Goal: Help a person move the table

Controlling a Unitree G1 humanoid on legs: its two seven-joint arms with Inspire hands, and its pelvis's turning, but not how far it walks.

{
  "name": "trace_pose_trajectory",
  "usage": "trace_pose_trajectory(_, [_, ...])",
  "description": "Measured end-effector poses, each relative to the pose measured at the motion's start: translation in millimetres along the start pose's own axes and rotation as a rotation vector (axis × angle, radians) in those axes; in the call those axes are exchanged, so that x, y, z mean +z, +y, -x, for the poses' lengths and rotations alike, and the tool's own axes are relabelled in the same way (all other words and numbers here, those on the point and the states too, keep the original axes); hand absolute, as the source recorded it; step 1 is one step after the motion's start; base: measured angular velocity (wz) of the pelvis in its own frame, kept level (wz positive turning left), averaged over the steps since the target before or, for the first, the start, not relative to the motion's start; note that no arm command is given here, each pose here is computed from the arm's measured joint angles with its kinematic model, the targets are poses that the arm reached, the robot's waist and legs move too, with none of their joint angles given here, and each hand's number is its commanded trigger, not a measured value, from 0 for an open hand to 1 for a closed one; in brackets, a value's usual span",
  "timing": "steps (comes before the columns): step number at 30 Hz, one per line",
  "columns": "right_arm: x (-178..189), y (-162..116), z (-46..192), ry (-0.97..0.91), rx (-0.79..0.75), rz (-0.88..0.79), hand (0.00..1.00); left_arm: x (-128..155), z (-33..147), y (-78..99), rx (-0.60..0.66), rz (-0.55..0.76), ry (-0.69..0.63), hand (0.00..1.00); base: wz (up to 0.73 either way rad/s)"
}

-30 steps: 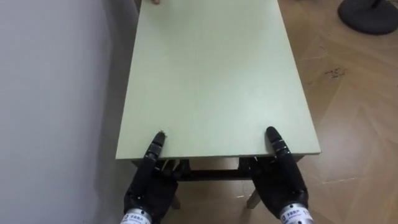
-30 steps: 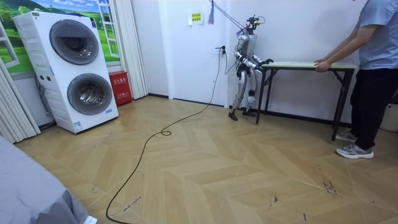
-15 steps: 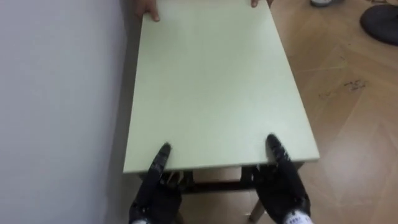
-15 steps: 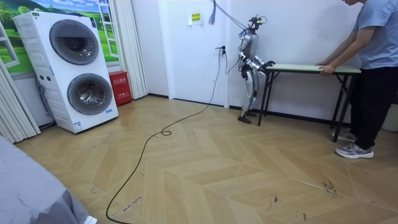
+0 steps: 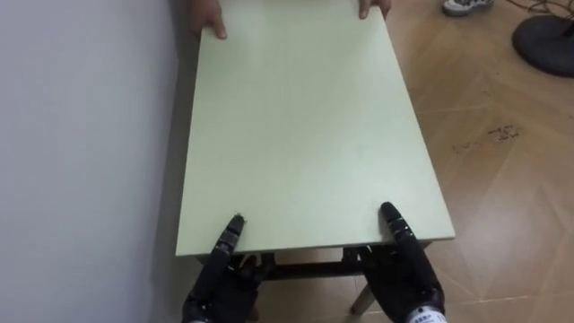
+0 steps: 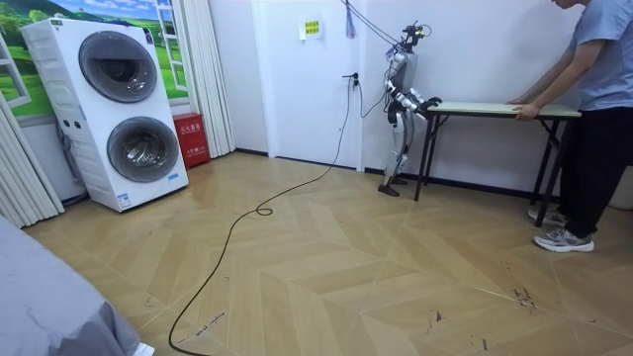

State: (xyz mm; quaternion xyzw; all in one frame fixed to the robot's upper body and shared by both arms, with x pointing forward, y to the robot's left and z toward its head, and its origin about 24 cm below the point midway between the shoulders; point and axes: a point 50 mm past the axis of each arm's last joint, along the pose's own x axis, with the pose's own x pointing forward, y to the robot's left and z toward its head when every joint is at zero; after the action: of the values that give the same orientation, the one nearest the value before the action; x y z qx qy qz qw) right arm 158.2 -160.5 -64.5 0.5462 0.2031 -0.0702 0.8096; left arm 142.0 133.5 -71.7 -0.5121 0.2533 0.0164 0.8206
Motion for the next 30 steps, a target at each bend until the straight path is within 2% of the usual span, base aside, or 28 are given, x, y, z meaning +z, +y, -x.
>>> trace_pose_trajectory(3, [-2, -2, 0, 0.005, 0.003, -0.003, 1.00, 0, -0.7, 4.9, -0.014, -0.002, 0.002, 1.00, 0.00])
trace_pose_trajectory(4, [-2, -3, 0, 0.006, 0.003, -0.005, 1.00, 0, -0.9, 5.5, -0.016, -0.003, 0.003, 0.91, 0.00])
trace_pose_trajectory(5, [-3, -3, 0, 0.007, 0.003, -0.006, 0.76, 0, -0.8, 6.4, -0.018, -0.003, 0.002, 0.63, 0.00])
trace_pose_trajectory(6, [-4, -3, 0, 0.011, 0.003, -0.006, 0.56, 0, -0.5, 7.6, -0.019, -0.002, 0.001, 0.53, 0.00])
trace_pose_trajectory(7, [-4, -3, 0, 0.013, 0.001, -0.006, 0.16, 0, -0.2, 8.7, -0.019, -0.001, 0.001, 0.18, -0.03])
trace_pose_trajectory(8, [-5, -5, 0, 0.017, -0.005, -0.006, 0.00, 0, 0.5, 11.1, -0.017, 0.001, 0.005, 0.00, 0.00])
trace_pose_trajectory(11, [-6, -7, 1, 0.020, -0.015, -0.002, 0.00, 1, 3.5, 18.5, -0.026, -0.121, 0.043, 0.00, 0.00])
trace_pose_trajectory(13, [-7, -8, 2, 0.048, -0.004, 0.079, 0.00, 3, 2.2, 20.5, -0.027, -0.245, 0.069, 0.00, 0.00])
trace_pose_trajectory(15, [-6, -8, 2, 0.069, -0.001, 0.143, 0.00, 6, -2.7, 18.6, -0.037, -0.314, 0.084, 0.00, 0.00])
trace_pose_trajectory(27, [-5, -8, 4, 0.141, 0.076, 0.355, 0.00, 4, -9.4, 23.5, -0.029, -0.540, 0.199, 0.00, -0.03])
trace_pose_trajectory(30, [-4, -11, 5, 0.161, 0.099, 0.404, 0.00, 3, -7.7, 30.6, -0.003, -0.602, 0.233, 0.00, 0.00])
